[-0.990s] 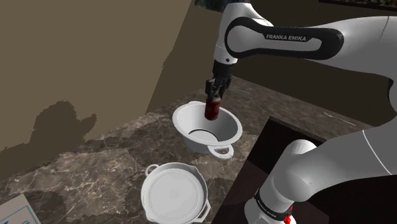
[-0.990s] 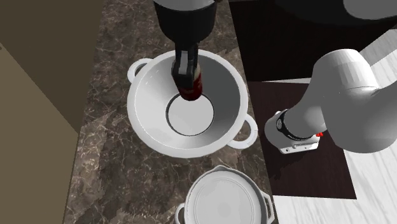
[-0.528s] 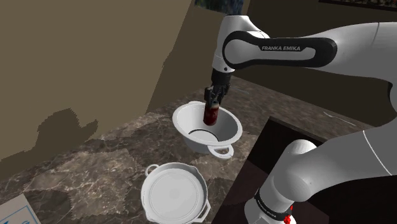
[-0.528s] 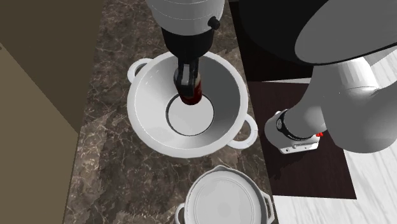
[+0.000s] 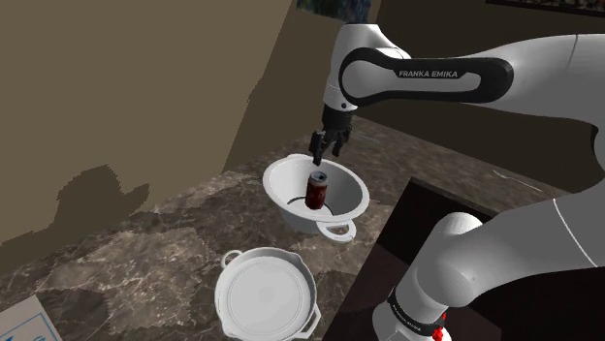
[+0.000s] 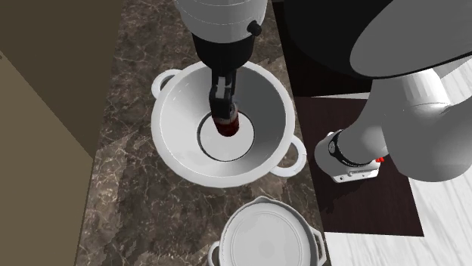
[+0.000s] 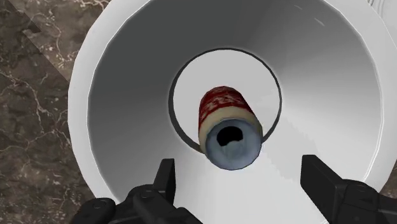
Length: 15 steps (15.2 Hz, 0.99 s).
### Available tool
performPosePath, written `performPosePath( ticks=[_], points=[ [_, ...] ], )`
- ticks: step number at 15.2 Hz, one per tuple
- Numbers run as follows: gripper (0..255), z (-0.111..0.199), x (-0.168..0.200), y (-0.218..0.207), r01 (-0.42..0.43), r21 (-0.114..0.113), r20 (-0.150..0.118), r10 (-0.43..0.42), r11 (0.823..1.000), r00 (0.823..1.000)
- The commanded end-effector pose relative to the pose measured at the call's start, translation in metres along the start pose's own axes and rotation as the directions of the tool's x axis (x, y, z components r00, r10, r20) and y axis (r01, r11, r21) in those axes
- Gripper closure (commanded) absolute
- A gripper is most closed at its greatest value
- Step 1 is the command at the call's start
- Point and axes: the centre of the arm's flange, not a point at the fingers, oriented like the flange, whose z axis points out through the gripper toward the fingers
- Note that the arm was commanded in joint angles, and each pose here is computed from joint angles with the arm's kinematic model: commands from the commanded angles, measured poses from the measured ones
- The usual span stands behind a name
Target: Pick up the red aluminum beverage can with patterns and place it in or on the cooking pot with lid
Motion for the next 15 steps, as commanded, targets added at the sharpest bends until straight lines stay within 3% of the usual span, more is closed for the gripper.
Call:
performPosePath(
  ticks=[1, 4, 8, 15],
  points=[
    [0, 0.000, 0.000, 0.000, 0.000, 0.000, 0.000, 0.000, 1.000, 1.000],
    [0, 0.000, 0.000, 0.000, 0.000, 0.000, 0.000, 0.000, 1.000, 1.000],
    [0, -0.050, 0.000, 0.000, 0.000, 0.000, 0.000, 0.000, 1.000, 1.000],
    [0, -0.050, 0.000, 0.000, 0.000, 0.000, 0.000, 0.000, 1.000, 1.000]
  ],
)
